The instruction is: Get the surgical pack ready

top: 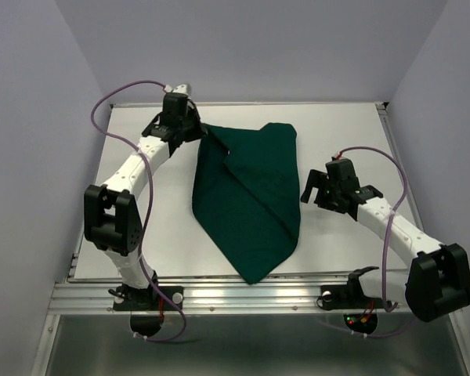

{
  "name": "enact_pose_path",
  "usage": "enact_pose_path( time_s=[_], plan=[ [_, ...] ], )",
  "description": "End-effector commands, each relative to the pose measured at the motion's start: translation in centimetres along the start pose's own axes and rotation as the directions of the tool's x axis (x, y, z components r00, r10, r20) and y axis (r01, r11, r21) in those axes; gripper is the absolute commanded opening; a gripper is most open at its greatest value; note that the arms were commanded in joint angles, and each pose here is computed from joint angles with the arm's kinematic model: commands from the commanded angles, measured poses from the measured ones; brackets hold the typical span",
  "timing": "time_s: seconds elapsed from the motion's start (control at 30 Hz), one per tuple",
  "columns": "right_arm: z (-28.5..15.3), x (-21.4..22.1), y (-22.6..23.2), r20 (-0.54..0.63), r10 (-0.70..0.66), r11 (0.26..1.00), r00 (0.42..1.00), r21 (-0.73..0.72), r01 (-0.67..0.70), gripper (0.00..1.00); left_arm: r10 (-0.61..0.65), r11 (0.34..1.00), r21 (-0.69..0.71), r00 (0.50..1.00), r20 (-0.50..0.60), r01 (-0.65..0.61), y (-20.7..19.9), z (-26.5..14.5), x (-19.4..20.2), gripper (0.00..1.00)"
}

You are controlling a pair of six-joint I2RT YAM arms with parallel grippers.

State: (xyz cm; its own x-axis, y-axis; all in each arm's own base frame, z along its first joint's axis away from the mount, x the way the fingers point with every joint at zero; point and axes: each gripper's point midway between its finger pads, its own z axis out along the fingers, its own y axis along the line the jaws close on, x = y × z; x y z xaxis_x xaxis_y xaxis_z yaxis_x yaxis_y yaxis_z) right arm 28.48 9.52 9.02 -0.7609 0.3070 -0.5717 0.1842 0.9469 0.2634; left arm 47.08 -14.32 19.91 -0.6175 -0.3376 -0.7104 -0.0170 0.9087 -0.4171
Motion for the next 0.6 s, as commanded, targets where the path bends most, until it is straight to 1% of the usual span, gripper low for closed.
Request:
enact_pose_path(
  time_s=[0.0, 0.07, 0.1, 0.13, 0.17, 0.2, 0.23, 0.27, 0.33, 0.4, 0.5, 0.57],
  plan=[
    [-0.8, -1.7, -0.2, 0.076, 0.022, 1.000, 0.997, 0.010, -0.023, 0.98, 0.026, 0.989, 0.142, 0.999, 0.032, -0.030, -6.9, -1.3, -1.2, 0.00],
    [-0.9, -1.7, -0.2, 0.078, 0.024, 1.000, 0.997, 0.012, -0.025, 0.99, 0.048, 0.975, 0.218, 0.999, 0.011, -0.050, -10.6, -1.4, 0.0, 0.00],
    [-0.9, -1.6, -0.3, 0.076, 0.026, 1.000, 0.997, 0.013, -0.027, 0.98, 0.057, 0.967, 0.248, 0.998, 0.025, -0.061, -12.4, -1.8, -0.5, 0.00],
    [-1.0, -1.6, -0.3, 0.076, 0.030, 0.999, 0.997, 0.011, -0.030, 0.98, 0.070, 0.965, 0.252, 0.998, 0.010, -0.070, -13.2, -0.9, 0.3, 0.00],
    [-1.0, -1.4, -0.3, 0.072, 0.031, 0.999, 0.997, 0.010, -0.032, 0.98, 0.088, 0.956, 0.279, 0.996, 0.001, -0.085, -14.9, -1.1, 1.1, 0.00],
    [-1.0, -1.4, -0.2, 0.072, 0.032, 0.999, 0.997, 0.008, -0.033, 0.98, 0.092, 0.946, 0.311, 0.996, 0.008, -0.090, -16.5, -1.3, 0.9, 0.00],
    [-1.0, -1.3, -0.3, 0.068, 0.035, 0.999, 0.997, 0.007, -0.036, 0.98, 0.102, 0.943, 0.318, 0.995, -0.005, -0.095, -17.2, -0.7, 1.5, 0.00],
    [-1.0, -1.2, -0.3, 0.066, 0.035, 0.999, 0.997, 0.006, -0.035, 0.99, 0.113, 0.932, 0.347, 0.994, 0.007, -0.109, -19.1, -1.3, 1.5, 0.00],
    [-1.0, -1.0, -0.4, 0.063, 0.036, 0.999, 0.997, 0.010, -0.037, 0.99, 0.128, 0.926, 0.359, 0.992, -0.008, -0.116, -20.3, -0.6, 2.5, 0.00],
    [-1.0, -0.9, -0.6, 0.064, 0.036, 0.999, 0.997, 0.015, -0.037, 0.99, 0.151, 0.909, 0.395, 0.988, -0.016, -0.133, -22.5, -0.8, 3.5, 0.00],
    [-0.6, -0.4, -1.1, 0.053, 0.042, 0.998, 0.998, 0.036, -0.044, 0.99, 0.179, 0.891, 0.426, 0.984, -0.014, -0.156, -24.5, -1.1, 4.2, 0.00],
    [-0.3, -0.1, -1.4, 0.045, 0.052, 0.997, 0.998, 0.053, -0.054, 0.99, 0.204, 0.879, 0.445, 0.979, -0.025, -0.172, -25.6, -1.0, 5.5, 0.00]
  ],
)
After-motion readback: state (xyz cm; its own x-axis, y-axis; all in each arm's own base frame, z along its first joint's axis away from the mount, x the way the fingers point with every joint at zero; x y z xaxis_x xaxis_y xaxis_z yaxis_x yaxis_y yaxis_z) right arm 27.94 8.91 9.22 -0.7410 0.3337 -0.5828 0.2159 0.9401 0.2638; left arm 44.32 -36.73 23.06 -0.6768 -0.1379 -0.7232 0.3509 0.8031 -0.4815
